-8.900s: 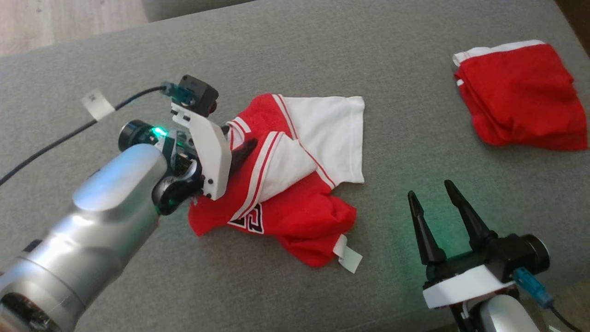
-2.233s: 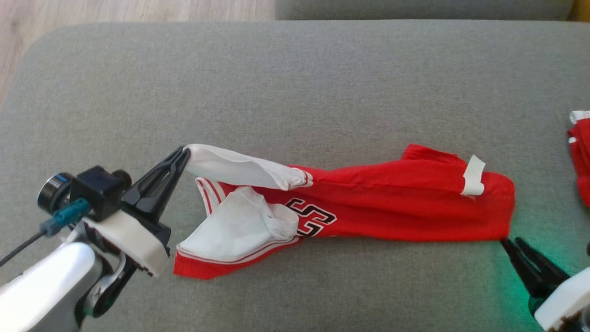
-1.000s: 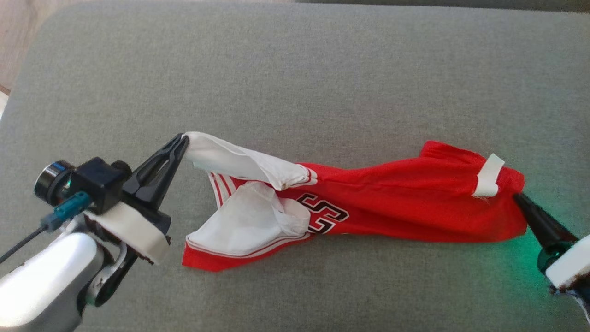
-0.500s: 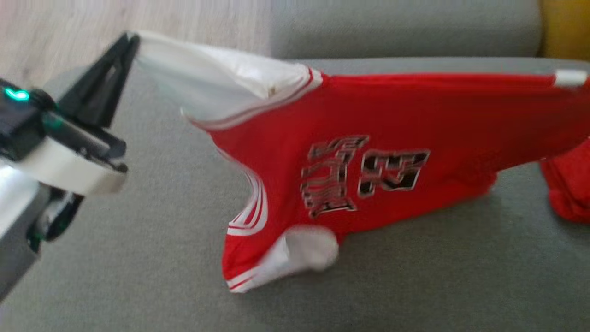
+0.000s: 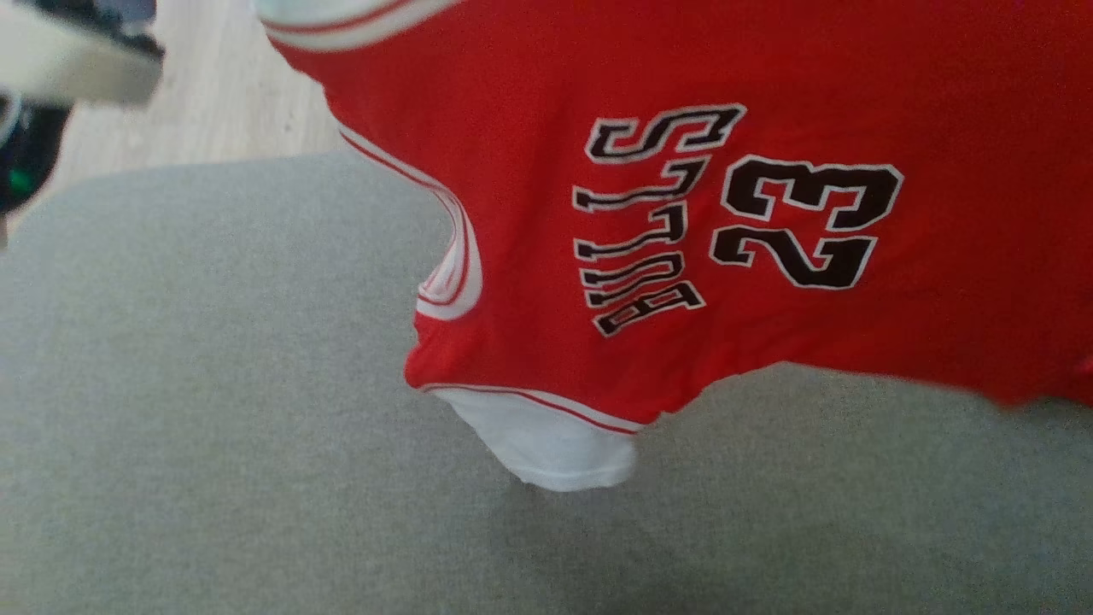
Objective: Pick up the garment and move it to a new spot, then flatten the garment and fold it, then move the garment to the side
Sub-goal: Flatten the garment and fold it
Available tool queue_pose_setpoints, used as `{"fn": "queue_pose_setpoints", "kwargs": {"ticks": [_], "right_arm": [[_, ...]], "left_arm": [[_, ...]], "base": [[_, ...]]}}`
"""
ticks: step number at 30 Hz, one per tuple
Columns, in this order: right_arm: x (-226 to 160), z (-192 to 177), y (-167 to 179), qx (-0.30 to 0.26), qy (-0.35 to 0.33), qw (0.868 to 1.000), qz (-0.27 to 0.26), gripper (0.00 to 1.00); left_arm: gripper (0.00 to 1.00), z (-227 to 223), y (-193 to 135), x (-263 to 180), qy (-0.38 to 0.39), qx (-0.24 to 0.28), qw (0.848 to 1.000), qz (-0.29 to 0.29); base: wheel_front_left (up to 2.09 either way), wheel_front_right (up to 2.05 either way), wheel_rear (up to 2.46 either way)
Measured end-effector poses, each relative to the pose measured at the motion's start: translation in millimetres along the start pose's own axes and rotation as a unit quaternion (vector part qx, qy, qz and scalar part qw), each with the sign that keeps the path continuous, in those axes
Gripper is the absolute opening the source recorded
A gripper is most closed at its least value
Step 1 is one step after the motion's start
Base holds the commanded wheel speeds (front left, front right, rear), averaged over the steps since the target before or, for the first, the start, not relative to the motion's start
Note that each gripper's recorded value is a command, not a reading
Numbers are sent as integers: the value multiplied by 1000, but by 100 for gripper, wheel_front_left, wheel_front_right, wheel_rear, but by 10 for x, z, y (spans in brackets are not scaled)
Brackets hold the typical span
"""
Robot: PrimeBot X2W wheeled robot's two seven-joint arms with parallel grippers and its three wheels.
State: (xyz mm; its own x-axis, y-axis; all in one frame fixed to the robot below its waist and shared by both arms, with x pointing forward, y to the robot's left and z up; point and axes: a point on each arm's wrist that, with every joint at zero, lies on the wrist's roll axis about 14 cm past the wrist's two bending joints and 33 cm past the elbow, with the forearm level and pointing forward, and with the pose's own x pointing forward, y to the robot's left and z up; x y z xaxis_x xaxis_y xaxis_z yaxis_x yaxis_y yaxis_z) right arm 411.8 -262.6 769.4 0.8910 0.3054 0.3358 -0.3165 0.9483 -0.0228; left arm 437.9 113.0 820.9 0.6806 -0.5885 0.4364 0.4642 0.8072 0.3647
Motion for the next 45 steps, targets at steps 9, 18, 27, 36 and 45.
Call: {"fn": "queue_pose_setpoints", "kwargs": {"ticks": [9,18,27,36,45], "right_arm": [[914,-904,88,10,67,998,9,0],[1594,-1145,-159,-56,-8,998,-30,0],[1638,-2016,-144,-59,70,996,-13,0],[1012,-2823,-87,-5,177,984,-21,0],[-123,-2942,-10,47,249,967,-39,0]], "left_arm": [[0,-940,427,604,88,17,995,33],[0,-1157,719,1123,15,63,995,81],[0,-1765,508,843,37,17,997,61],[0,-2589,-119,-200,154,-59,986,34],[0,-2535,-741,-1511,248,-100,963,31]], "base": [[0,0,0],[0,0,0],[0,0,0],[0,0,0],[0,0,0]]}}
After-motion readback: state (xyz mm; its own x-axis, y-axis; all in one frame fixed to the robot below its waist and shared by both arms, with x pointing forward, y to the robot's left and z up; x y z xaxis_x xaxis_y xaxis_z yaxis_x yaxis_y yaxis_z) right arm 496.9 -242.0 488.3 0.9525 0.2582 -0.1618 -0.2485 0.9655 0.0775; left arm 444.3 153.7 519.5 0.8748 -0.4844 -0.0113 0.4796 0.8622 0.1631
